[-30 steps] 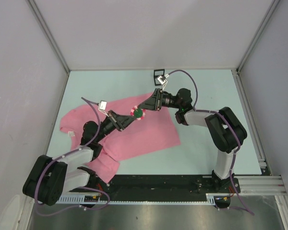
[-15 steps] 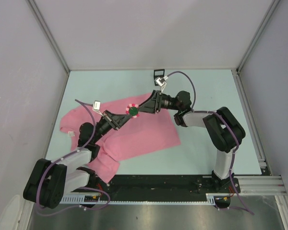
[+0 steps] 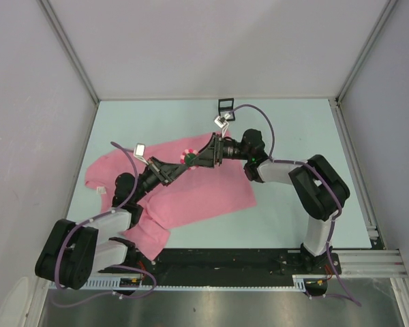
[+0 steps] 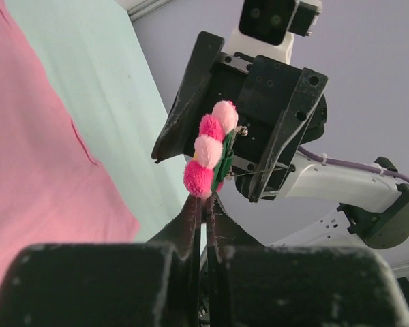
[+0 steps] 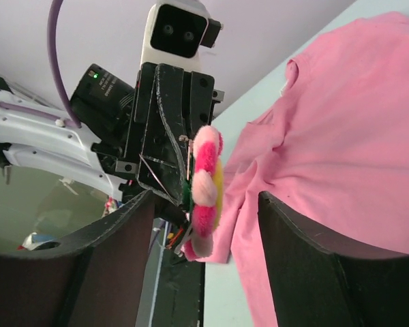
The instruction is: Remove the brooch from the garment
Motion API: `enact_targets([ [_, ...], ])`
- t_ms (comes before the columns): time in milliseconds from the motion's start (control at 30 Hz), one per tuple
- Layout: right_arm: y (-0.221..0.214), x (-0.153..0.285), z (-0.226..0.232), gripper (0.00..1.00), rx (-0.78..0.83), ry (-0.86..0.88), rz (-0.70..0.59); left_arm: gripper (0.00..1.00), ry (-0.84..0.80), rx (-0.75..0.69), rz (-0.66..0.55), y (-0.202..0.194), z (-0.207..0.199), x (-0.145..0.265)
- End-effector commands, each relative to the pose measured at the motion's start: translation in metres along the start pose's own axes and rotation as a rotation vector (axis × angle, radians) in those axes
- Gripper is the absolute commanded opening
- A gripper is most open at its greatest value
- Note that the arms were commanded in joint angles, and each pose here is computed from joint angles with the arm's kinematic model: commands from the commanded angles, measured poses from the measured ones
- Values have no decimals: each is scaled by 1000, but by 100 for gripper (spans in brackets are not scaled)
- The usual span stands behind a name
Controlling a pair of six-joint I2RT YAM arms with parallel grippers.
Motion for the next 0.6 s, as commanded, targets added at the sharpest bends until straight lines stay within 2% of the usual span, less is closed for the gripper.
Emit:
enact_targets([
  [0,19,-6,12,63,122,-19,-12,0,2,26,-23,4,-4,1],
  [400,18,-12,14,55,119,-22,-12,0,78,-50,-54,9,0,6],
  [567,19,-12,18,55,124,-5,-14,0,103,-79,-54,10,2,7],
])
Point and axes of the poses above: each gripper's point midway between its finger pads, its own x axis back along the fingers, its own z axis along the line the jaws close on, y = z × x, the point moved 1 cm from there along x, back along the fingers, and after that the axes turned 12 degrees about x, right-handed, at the moved point
